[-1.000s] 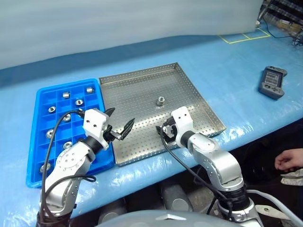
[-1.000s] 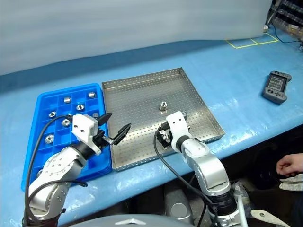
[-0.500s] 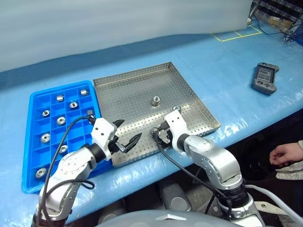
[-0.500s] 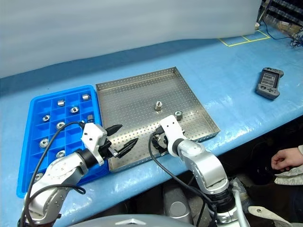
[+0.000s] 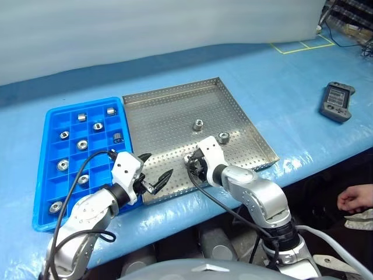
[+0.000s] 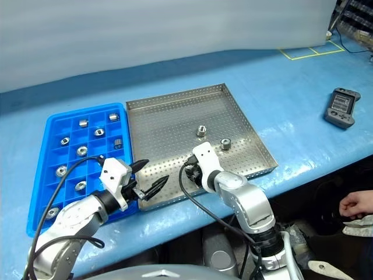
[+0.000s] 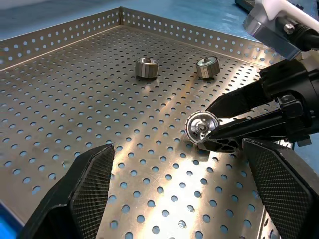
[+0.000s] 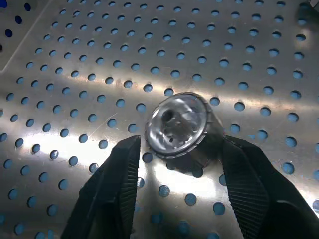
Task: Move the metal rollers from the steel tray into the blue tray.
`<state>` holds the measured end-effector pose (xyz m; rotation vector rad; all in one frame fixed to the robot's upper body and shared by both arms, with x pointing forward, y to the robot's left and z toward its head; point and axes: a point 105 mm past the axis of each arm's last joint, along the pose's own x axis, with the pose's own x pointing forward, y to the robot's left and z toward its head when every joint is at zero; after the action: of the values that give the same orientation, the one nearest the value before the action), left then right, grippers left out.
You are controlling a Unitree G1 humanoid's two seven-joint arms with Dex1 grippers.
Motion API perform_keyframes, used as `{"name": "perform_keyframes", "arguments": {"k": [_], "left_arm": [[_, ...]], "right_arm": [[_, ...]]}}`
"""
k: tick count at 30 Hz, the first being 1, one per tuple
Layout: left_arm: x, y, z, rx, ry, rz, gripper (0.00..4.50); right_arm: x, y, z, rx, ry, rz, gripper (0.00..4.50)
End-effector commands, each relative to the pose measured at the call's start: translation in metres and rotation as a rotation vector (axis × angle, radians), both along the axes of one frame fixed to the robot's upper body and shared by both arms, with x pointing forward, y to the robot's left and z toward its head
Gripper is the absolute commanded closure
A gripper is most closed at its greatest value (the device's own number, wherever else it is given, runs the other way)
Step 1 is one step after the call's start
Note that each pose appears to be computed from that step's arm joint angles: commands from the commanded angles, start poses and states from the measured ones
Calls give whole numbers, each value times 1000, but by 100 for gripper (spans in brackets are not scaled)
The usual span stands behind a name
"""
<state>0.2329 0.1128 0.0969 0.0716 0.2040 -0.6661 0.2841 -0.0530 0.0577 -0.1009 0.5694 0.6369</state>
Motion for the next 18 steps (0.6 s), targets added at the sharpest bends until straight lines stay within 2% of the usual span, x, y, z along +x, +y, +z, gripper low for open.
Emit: {"name": "perform_keyframes", "arguments": {"k": [1, 5, 10, 14, 18], "left_arm": [[-3, -4, 15, -12, -58, -9, 0], [-4, -4, 16, -16, -58, -8, 0], [-4, -2, 16, -15, -58, 2, 0], [-5, -1, 15, -14, -58, 9, 0], [-6, 0, 15, -15, -58, 20, 0]], "right_arm": [[3, 1, 4, 15, -18, -4, 315], [5, 0, 6, 19, -33, -12, 447], [13, -4, 11, 4, -77, -46, 447], [22, 2, 32, 84, -159, -41, 447], [23, 13, 52, 148, -219, 7, 328]]}}
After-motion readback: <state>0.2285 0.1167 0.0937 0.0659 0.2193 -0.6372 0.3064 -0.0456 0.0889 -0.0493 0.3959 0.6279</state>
